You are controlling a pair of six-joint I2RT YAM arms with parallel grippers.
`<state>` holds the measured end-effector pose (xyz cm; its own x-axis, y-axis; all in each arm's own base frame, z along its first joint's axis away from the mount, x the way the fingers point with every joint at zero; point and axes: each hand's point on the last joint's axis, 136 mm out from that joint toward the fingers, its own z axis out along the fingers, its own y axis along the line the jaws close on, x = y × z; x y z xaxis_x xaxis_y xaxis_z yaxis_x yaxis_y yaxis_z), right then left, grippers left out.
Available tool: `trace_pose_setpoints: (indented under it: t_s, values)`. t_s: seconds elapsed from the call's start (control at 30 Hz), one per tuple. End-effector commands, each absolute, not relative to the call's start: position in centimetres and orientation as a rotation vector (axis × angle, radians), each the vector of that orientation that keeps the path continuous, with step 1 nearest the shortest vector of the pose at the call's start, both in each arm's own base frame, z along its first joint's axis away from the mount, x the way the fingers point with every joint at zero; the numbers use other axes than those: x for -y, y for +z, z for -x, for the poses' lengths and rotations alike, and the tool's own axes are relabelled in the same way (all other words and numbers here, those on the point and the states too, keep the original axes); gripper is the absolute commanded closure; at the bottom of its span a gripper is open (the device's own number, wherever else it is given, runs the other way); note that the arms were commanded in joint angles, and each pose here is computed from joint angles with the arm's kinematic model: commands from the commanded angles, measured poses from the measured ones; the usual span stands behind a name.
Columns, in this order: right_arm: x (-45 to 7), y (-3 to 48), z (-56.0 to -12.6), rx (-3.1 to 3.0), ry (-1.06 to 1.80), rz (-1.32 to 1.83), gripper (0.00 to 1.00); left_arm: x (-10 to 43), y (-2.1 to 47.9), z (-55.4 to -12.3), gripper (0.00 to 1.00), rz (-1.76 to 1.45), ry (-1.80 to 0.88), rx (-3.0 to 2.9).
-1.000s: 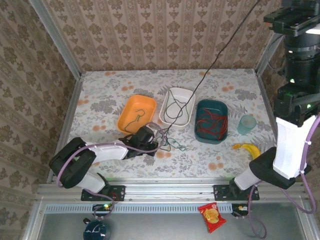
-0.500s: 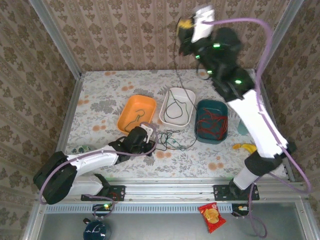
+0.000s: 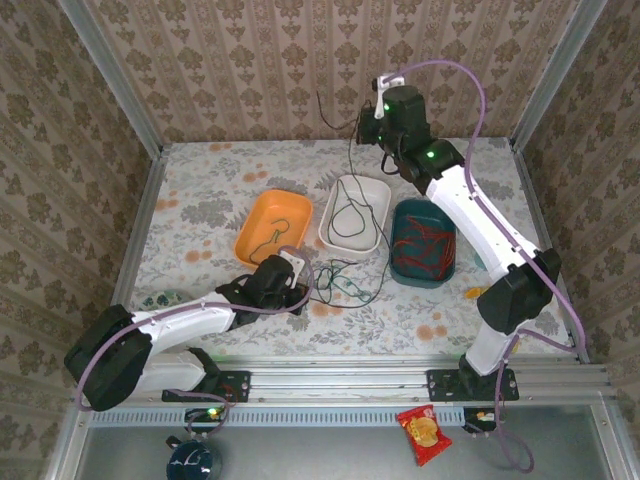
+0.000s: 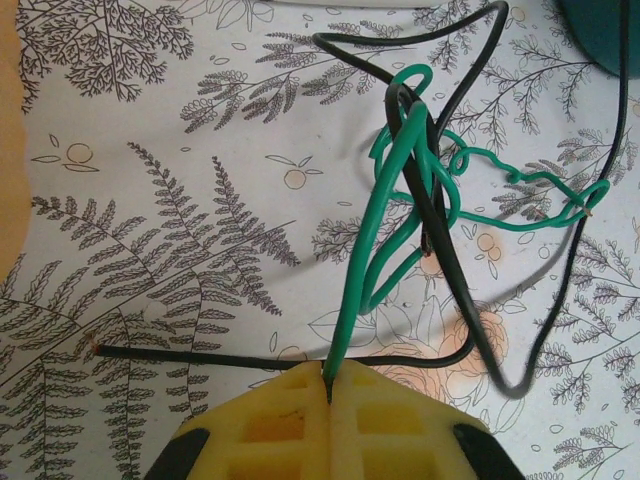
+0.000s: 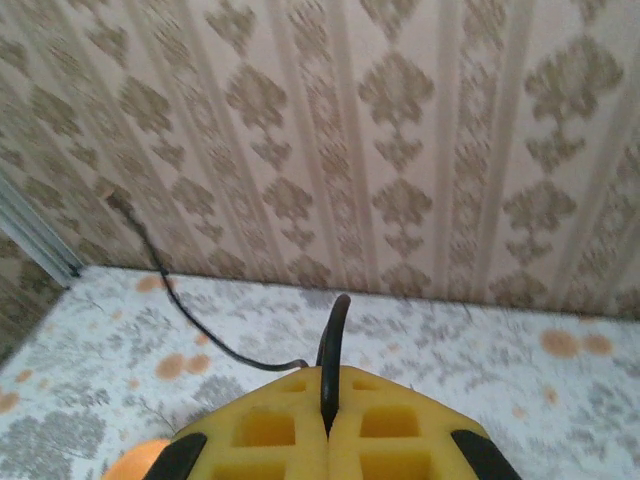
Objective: Untangle the cables
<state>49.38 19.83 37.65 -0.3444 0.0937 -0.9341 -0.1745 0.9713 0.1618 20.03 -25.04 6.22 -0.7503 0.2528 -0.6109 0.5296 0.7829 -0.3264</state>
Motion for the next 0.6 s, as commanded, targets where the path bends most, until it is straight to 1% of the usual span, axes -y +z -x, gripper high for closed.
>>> trace_pose_setpoints:
  t_s: [0.0, 0.27, 0.43, 0.57]
  values:
    - [-19.6, 33.9, -49.0, -1.981, 0.277, 0.023, 1.0, 24.4, 6.0, -19.8, 1.0, -0.576, -0.643, -2.431]
    - [-17.5, 22.8, -46.9, -2.214, 0.189, -0.034, 1.0, 24.4, 5.8, -19.7, 1.0, -0.587, -0.635, -2.436]
    - [-15.9, 17.7, -45.2, -2.34, 0.082, -0.067, 1.0, 24.4, 5.6, -19.7, 1.0, -0.58, -0.639, -2.44]
    - [-15.1, 14.8, -44.8, -2.415, 0.0, -0.082, 1.0, 24.6, 5.8, -19.8, 1.0, -0.583, -0.642, -2.437]
